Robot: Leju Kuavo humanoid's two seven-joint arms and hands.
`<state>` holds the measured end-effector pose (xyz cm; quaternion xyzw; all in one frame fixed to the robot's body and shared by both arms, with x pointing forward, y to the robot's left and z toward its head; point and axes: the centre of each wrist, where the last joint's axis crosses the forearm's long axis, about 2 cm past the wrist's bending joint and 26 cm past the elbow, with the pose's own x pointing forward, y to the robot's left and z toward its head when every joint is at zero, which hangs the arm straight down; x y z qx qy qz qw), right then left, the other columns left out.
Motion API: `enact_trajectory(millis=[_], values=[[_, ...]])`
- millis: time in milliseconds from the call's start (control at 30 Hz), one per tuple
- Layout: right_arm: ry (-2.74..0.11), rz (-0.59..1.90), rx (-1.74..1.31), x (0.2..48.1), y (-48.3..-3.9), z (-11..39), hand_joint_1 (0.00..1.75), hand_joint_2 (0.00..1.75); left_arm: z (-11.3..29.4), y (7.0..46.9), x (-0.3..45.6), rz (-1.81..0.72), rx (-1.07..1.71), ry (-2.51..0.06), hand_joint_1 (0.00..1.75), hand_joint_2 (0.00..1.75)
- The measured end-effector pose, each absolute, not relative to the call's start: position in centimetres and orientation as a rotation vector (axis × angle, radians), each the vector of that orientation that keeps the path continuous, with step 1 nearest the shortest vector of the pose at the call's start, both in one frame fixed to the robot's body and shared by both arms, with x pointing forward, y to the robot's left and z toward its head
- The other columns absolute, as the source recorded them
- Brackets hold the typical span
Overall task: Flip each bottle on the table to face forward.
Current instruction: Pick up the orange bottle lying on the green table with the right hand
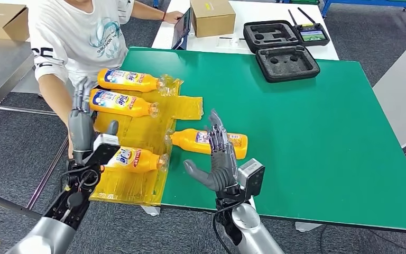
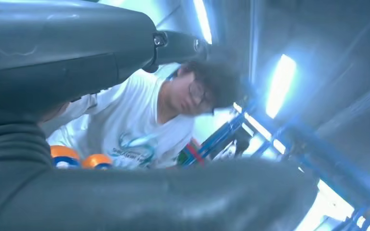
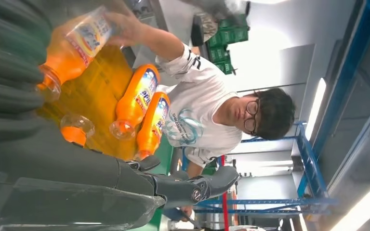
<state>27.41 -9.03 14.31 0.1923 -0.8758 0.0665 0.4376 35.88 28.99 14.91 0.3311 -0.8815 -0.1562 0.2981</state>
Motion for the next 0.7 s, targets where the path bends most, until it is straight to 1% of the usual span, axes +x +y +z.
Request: enact_trajectory(millis=[67,167,267,400,500,600,700], values=[[-2.191,0.230,0.414,27.5,-9.2,14.2,0.00,1.75,15.0,29.0,35.1,-0.288,0.863,-2.341,0.00,1.75],[-2.204,0.410,0.213,28.0,-10.2,13.9,0.00,1.75,13.9,29.2,33.4,-0.065,0.778,-2.286,0.00,1.75],[-2.189,0.548,0.060,28.8,-11.4,13.6,0.00,1.75,12.4,29.3,31.4,0.048,0.713,-2.229,0.00,1.75],[-2.151,0.650,-0.077,30.0,-13.1,13.3,0.00,1.75,11.2,29.3,29.4,0.101,0.673,-2.186,0.00,1.75],[-2.080,0.779,-0.220,31.3,-14.3,13.1,0.00,1.75,10.5,29.4,28.3,0.119,0.658,-2.164,0.00,1.75],[-1.981,0.923,-0.374,33.5,-16.3,12.9,0.00,1.75,9.9,29.6,26.7,0.122,0.653,-2.147,0.00,1.75],[-1.903,1.006,-0.472,35.8,-18.2,13.0,0.00,1.75,9.5,29.7,25.4,0.116,0.652,-2.138,0.00,1.75]])
